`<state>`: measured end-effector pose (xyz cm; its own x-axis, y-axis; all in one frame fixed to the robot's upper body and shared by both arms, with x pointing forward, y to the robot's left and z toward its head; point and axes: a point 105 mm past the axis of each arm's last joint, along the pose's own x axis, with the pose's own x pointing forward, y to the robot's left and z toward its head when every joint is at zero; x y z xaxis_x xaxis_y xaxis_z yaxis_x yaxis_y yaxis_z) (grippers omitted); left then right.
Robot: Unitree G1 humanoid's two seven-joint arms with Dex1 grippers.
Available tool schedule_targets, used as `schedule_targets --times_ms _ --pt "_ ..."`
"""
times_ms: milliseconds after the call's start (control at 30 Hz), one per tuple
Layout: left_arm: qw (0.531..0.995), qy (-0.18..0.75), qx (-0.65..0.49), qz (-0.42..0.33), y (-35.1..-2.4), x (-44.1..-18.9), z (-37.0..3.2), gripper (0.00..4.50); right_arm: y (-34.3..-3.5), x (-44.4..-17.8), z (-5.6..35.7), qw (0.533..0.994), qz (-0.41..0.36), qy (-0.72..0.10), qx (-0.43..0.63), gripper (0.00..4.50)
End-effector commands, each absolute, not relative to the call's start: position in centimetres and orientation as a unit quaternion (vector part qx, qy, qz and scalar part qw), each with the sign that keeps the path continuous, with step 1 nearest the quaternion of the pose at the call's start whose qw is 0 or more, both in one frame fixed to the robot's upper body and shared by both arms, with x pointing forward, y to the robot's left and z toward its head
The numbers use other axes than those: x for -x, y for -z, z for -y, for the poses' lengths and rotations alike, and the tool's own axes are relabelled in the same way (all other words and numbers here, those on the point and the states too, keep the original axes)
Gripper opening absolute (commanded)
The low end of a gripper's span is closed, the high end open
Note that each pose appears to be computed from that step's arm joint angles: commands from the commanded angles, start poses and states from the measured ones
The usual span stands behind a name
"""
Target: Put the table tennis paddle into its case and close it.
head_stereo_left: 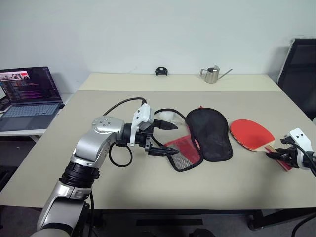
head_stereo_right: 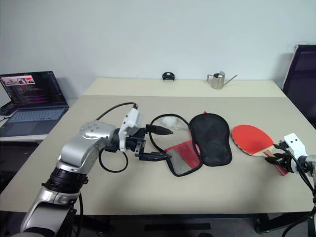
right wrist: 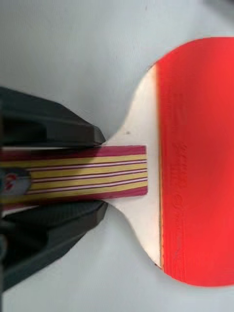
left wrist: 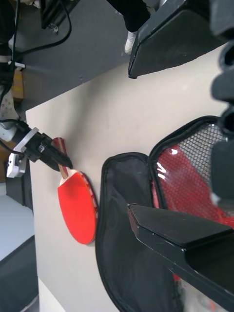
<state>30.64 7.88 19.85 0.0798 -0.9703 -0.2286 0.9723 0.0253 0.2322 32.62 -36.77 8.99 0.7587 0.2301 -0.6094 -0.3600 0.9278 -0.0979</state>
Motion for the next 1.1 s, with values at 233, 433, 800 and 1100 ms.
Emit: schedule_targets --times_ms 233,433,800,1100 --pt "0.754 0.635 -0.167 0.013 -20.9 -31.3 -10.0 4.5 -12.5 -32.5 36.9 0.962 -0.24 -0.107 0.075 1.11" --pt "0.765 0.622 -0.168 0.016 -21.1 -31.6 -10.5 4.5 -16.7 -33.1 34.7 0.976 -0.177 -0.109 0.073 1.11" --pt "0.783 0.598 -0.173 0.021 -21.5 -32.3 -11.6 4.5 -20.1 -35.1 26.2 0.982 -0.136 -0.118 0.058 1.11" --pt "0.787 0.591 -0.172 0.025 -21.5 -32.3 -11.6 4.5 -17.0 -36.6 18.4 0.982 -0.164 -0.095 -0.011 1.11"
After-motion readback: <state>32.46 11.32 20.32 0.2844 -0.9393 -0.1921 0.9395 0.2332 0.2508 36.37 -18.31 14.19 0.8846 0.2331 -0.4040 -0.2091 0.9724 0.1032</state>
